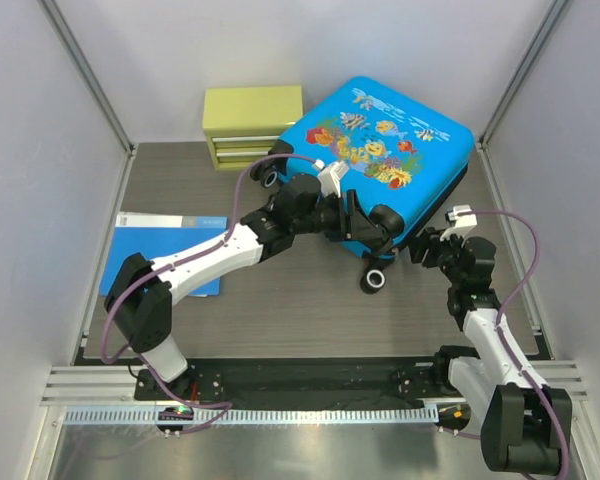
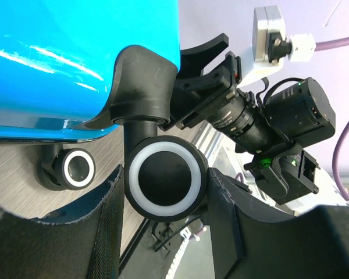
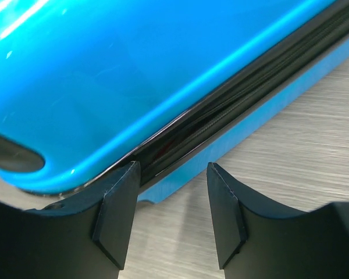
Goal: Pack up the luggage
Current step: Zip the luggage at the center of the board.
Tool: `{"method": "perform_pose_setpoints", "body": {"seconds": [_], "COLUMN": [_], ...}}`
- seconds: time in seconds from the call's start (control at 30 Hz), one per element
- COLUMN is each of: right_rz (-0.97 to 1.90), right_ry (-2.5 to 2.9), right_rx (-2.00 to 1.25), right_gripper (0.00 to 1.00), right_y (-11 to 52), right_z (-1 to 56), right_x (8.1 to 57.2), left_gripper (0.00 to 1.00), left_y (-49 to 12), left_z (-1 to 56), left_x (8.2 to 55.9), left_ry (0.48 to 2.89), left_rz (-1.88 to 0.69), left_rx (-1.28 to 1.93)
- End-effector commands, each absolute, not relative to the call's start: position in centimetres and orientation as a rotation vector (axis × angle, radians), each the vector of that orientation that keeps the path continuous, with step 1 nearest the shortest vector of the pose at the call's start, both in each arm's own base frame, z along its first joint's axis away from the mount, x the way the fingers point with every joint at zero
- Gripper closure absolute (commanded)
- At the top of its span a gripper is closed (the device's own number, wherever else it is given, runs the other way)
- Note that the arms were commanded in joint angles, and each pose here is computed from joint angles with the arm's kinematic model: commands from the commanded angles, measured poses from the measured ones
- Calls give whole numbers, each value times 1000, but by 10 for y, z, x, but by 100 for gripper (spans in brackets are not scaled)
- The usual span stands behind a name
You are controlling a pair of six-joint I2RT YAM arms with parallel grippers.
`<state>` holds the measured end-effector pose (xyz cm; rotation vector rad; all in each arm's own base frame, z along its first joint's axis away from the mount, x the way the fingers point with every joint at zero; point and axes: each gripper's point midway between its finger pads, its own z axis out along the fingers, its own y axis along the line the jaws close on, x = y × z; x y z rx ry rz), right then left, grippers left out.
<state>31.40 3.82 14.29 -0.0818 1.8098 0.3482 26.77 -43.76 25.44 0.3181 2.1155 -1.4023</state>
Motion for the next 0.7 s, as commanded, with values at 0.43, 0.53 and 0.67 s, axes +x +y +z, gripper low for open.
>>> {"method": "perform_pose_setpoints", "body": {"seconds": [0.43,0.53,0.67], "right_rz": [594,601,596], "right_ry": [1767,1753,1740], "right_rx": [-412,-417,-417], "right_gripper": [44,44,45], "right_y": [136,138,143], "right_z": [157,166,176], "right_x": [281,278,273], "left_gripper": [100,100,100], "left_y": [-380,-378,-375], "left_z": [326,325,322], "left_x": [336,338,339], "left_ry": [1887,1901,1918], "left_rz": [-1292,-1278,-1264], "left_rx": [153,161,163]}}
